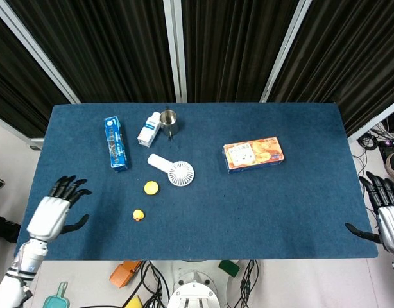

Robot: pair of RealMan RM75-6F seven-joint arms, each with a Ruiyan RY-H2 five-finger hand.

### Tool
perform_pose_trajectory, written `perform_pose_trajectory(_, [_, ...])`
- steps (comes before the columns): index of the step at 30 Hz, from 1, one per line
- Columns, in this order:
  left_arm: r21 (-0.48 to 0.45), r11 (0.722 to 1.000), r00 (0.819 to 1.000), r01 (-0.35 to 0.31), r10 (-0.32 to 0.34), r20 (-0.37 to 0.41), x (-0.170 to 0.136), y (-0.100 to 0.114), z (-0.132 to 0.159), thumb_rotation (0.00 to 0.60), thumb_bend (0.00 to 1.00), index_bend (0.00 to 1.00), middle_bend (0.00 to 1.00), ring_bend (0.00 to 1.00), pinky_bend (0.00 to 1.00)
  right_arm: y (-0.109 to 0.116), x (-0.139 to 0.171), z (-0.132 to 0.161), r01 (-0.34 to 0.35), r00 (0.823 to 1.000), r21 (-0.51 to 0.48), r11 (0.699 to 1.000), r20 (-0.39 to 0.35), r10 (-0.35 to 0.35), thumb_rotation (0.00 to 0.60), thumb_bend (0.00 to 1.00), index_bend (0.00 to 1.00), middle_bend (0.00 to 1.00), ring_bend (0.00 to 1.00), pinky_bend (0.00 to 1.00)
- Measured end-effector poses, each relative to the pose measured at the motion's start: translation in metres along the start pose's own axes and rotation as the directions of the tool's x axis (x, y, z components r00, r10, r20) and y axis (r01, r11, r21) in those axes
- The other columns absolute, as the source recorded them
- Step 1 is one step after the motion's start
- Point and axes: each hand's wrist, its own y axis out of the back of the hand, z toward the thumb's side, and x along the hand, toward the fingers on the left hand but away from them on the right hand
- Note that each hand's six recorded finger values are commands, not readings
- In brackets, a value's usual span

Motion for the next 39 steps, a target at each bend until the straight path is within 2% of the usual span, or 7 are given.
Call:
perform_pose_trajectory(4, [-0.014, 0.996, 0.991, 0.088, -0.086, 0.107, 0.031, -0.03, 0.033, 0.6, 0.3, 0.36, 0.14, 0.05, 0.0, 0.0, 0.001, 0.0, -0.005, 1.0, -0.003, 1.0, 0.003, 0.005, 0.6, 0.14, 0.0, 0.01, 0.0, 0.04])
perform_pose_trajectory(7, [0.013, 0.991, 0.98, 0.131, -0.132, 0.151, 0.049, -0.05, 0.05, 0.6, 0.3, 0.36, 0.14, 0.04, 0.0, 0.0, 0.003, -0.001, -0.004, 1.0, -0.002, 1.0, 0.006, 0.004, 0.6, 0.14, 0.0, 0.01, 0.0, 0.04])
perform_pose_trajectory(13, [0.062, 0.984, 0.971, 0.17, -0.178, 0.16, 0.067, -0.074, 0.064, 0.6, 0.3, 0.4, 0.14, 0.04, 0.0, -0.001, 0.004, -0.002, -0.009, 1.0, -0.003, 1.0, 0.013, 0.009, 0.6, 0.14, 0.0, 0.01, 0.0, 0.04])
perform_pose_trajectory(19, [0.097, 0.974, 0.966, 0.207, -0.219, 0.14, 0.066, -0.09, 0.061, 0.6, 0.3, 0.4, 0.14, 0.04, 0.0, -0.003, 0.002, 0.0, -0.016, 1.0, -0.003, 1.0, 0.006, 0.016, 0.6, 0.14, 0.0, 0.01, 0.0, 0.04])
perform_pose_trajectory(32, [0.079, 0.971, 0.962, 0.226, -0.235, 0.137, 0.07, -0.108, 0.066, 0.6, 0.28, 0.4, 0.14, 0.04, 0.0, -0.005, -0.002, 0.002, -0.024, 1.0, 0.002, 1.0, 0.004, 0.024, 0.6, 0.14, 0.0, 0.01, 0.0, 0.03])
perform_pose_trajectory(39, [0.097, 0.968, 0.961, 0.232, -0.243, 0.131, 0.072, -0.112, 0.064, 0.6, 0.34, 0.5, 0.14, 0.04, 0.0, -0.006, -0.002, 0.001, -0.027, 1.0, 0.001, 1.0, 0.008, 0.027, 0.6, 0.14, 0.0, 0.01, 0.0, 0.03])
